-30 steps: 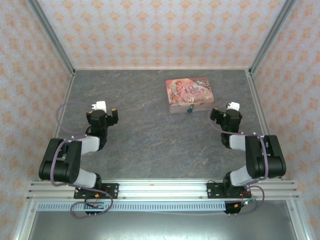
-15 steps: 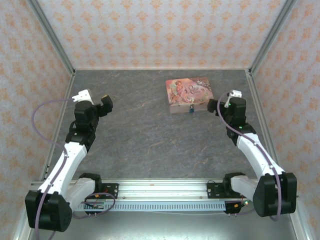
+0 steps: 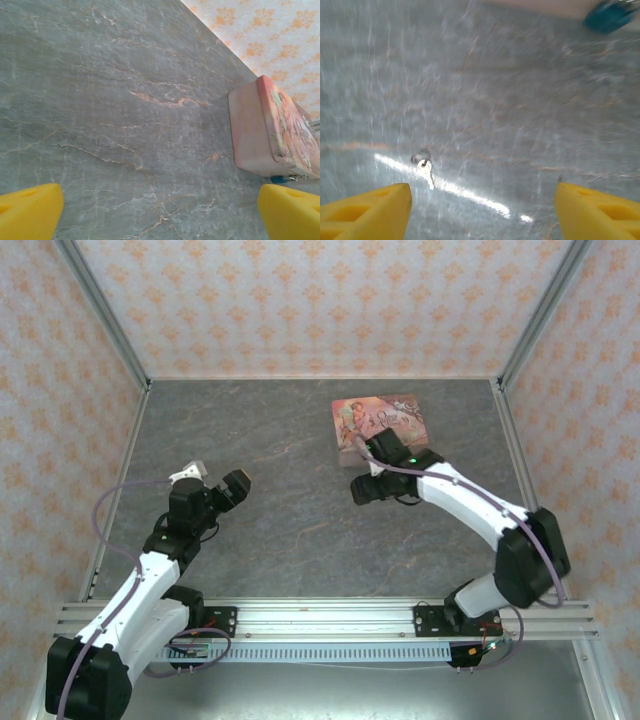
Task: Unlock a padlock with a key
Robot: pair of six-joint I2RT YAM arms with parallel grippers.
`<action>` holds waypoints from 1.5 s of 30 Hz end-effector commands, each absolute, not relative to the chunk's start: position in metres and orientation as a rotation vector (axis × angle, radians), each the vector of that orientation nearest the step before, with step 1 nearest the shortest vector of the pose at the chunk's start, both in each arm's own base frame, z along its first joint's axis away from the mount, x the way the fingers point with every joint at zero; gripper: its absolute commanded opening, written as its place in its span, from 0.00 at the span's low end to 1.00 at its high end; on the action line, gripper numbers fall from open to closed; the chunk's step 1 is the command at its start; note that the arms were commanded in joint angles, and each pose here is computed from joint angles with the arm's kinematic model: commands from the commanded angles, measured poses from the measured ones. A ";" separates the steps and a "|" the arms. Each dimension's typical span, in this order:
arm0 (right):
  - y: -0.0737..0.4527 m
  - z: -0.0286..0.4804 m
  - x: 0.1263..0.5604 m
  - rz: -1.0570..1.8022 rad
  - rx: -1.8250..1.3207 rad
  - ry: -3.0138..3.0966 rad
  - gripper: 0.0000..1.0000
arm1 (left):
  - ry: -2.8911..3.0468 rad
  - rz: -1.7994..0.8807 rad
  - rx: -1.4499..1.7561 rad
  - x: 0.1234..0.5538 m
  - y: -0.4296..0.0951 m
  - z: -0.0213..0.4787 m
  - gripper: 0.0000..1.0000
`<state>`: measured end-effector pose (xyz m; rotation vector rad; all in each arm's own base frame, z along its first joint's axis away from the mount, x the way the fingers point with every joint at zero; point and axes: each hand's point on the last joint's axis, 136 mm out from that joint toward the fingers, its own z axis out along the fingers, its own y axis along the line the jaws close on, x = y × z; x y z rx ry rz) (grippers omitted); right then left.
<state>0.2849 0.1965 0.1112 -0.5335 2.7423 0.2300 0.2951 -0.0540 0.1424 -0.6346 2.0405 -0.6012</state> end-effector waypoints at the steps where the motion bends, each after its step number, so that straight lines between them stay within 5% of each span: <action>1: 0.194 0.097 0.265 0.108 -0.726 2.870 0.70 | 2.007 -0.653 -0.625 0.300 -0.060 0.154 1.00; 16: 0.243 0.044 0.263 -0.022 -1.109 2.982 0.55 | 2.032 -0.623 -0.643 0.298 -0.057 0.149 1.00; 35: 0.255 0.019 0.260 0.000 -1.113 3.050 0.37 | 2.045 -0.591 -0.655 0.292 -0.053 0.147 1.00; 45: 0.253 0.010 0.252 -0.004 -1.094 3.091 0.18 | 2.051 -0.576 -0.650 0.288 -0.051 0.147 1.00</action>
